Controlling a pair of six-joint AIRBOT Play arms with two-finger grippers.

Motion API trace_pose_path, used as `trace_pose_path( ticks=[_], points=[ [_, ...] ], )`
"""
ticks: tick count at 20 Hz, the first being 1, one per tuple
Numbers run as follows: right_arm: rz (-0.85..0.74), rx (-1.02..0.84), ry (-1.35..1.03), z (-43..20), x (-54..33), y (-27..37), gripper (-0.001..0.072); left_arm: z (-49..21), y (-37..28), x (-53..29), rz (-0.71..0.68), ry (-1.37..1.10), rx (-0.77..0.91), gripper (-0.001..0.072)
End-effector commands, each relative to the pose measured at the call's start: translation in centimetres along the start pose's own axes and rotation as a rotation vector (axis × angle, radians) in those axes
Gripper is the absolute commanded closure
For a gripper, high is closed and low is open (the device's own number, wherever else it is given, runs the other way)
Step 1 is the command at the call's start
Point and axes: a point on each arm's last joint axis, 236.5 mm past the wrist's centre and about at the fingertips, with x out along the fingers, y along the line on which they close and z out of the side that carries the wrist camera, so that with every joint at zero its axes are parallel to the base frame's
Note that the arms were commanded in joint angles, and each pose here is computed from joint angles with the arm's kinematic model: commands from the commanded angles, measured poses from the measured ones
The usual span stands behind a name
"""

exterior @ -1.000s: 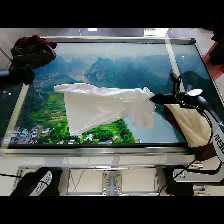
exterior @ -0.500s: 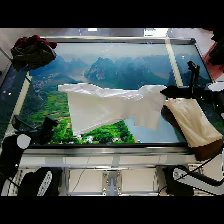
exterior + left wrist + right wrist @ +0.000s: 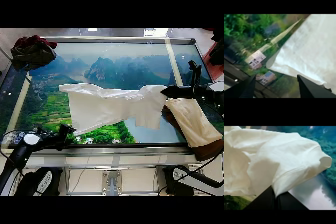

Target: Fold the shirts.

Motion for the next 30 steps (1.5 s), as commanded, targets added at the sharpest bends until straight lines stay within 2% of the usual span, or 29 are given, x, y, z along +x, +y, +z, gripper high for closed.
trace_pose_path(
  ticks=[1,4,8,10,11,12,13,15,17,20,21,22,24,28,30],
  points=[
    [0.002,0.001,0.001,0.0,-0.1,0.1,0.0686,0.2,0.0,1.0,-0.009,0.017,-0.014,0.0153],
    [0.000,0.001,-0.001,0.1,-0.1,0.0,0.0686,1.2,0.1,1.4,-0.006,-0.019,-0.027,0.0210],
    [-0.001,0.001,-0.002,0.1,-0.1,0.0,0.0686,1.8,0.3,2.6,-0.009,-0.014,-0.058,0.0241],
    [0.003,0.003,-0.003,0.1,-0.1,0.1,0.0686,1.8,0.5,3.4,-0.008,0.003,-0.089,0.0368],
    [0.006,0.005,-0.006,0.2,-0.1,0.2,0.0687,1.9,0.2,3.8,-0.023,0.009,-0.101,0.0463],
    [0.011,0.008,-0.007,0.2,-0.1,0.3,0.0687,2.1,-0.4,3.9,-0.048,0.002,-0.078,0.0676],
    [0.021,0.011,-0.007,0.2,-0.1,0.5,0.0687,2.7,-1.4,3.8,-0.086,-0.019,-0.060,0.0696],
    [0.056,0.015,-0.013,0.3,-0.5,1.7,0.0687,3.6,-6.0,2.7,-0.234,-0.039,-0.050,0.0696],
    [0.057,0.012,-0.029,0.5,-2.1,3.2,0.0688,4.3,-15.4,-1.9,-0.522,-0.089,0.106,0.0697],
    [0.048,0.018,-0.084,0.5,-7.6,7.0,0.0688,3.5,-29.3,-17.7,-1.045,-0.330,0.381,0.0698],
    [0.037,0.011,-0.128,0.7,-10.0,8.4,0.0688,2.1,-31.8,-23.3,-1.156,-0.428,0.499,0.0698],
    [0.016,-0.010,-0.190,1.1,-13.0,10.1,0.0688,0.4,-33.2,-28.1,-1.202,-0.540,0.647,0.0699],
    [-0.049,-0.070,-0.336,1.8,-19.1,13.5,0.0689,-2.9,-34.3,-34.5,-1.189,-0.694,0.844,0.0699],
    [-0.281,-0.256,-0.604,2.0,-29.9,20.2,0.0690,-7.5,-34.3,-44.7,-1.005,-1.052,1.148,0.0699],
    [-0.299,-0.332,-0.688,2.4,-32.6,23.6,0.0690,-8.5,-34.2,-49.4,-0.907,-1.223,1.215,0.0699]
  ],
)
